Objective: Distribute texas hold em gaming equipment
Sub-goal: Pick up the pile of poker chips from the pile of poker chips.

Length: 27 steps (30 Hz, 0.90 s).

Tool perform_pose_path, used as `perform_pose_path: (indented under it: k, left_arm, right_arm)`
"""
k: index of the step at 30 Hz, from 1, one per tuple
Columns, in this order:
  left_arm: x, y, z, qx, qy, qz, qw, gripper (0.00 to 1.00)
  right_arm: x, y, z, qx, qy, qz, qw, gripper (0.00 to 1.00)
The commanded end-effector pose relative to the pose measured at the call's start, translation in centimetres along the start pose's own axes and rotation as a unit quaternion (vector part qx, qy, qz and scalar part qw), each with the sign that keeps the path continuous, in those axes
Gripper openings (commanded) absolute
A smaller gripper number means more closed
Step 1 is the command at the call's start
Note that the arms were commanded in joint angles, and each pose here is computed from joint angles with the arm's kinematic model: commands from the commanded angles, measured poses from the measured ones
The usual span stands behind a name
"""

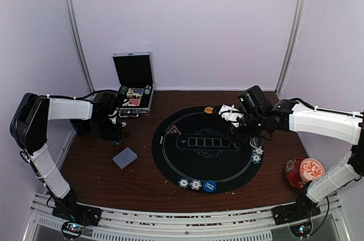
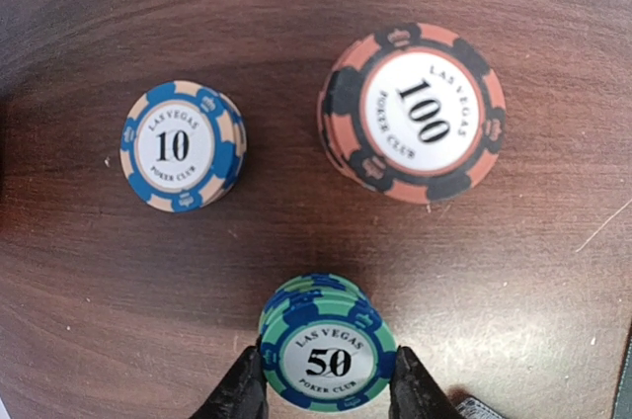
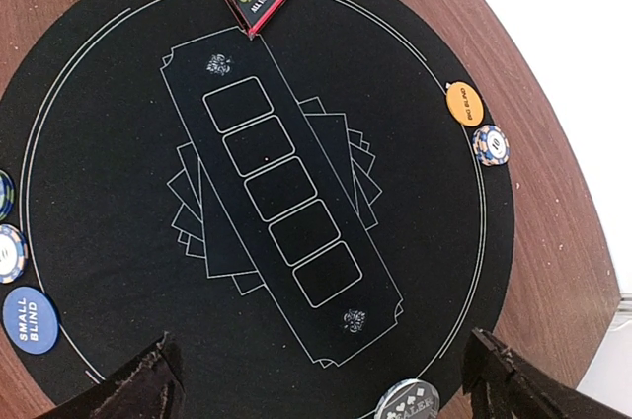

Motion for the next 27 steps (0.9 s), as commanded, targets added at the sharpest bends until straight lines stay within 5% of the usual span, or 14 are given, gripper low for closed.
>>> perform_pose_path:
  k: [1, 27]
  left_arm:
    - [0.9, -0.2, 0.6, 0.014, -0.009, -0.013, 1.0, 0.34]
    - [2.3, -4.6, -2.6, -0.017, 0.019, -0.068, 0.997, 0.23]
  right_arm:
    - [0.4, -0.5, -0.3, -0.014, 0.001, -0.012, 1.0, 0.99]
    - [0.5, -0.8, -1.3, -0.048, 0.013, -0.015, 0.999, 1.0]
Point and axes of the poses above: each gripper's point midway between its finger pads, its own y axis out along the fingers, its own z axis along the line the jaws close on, x = y × z, the point moved 1 cm from there along -y, back along the fingers, and after that the axes turned 3 degrees about y, right-handed, at the moved point
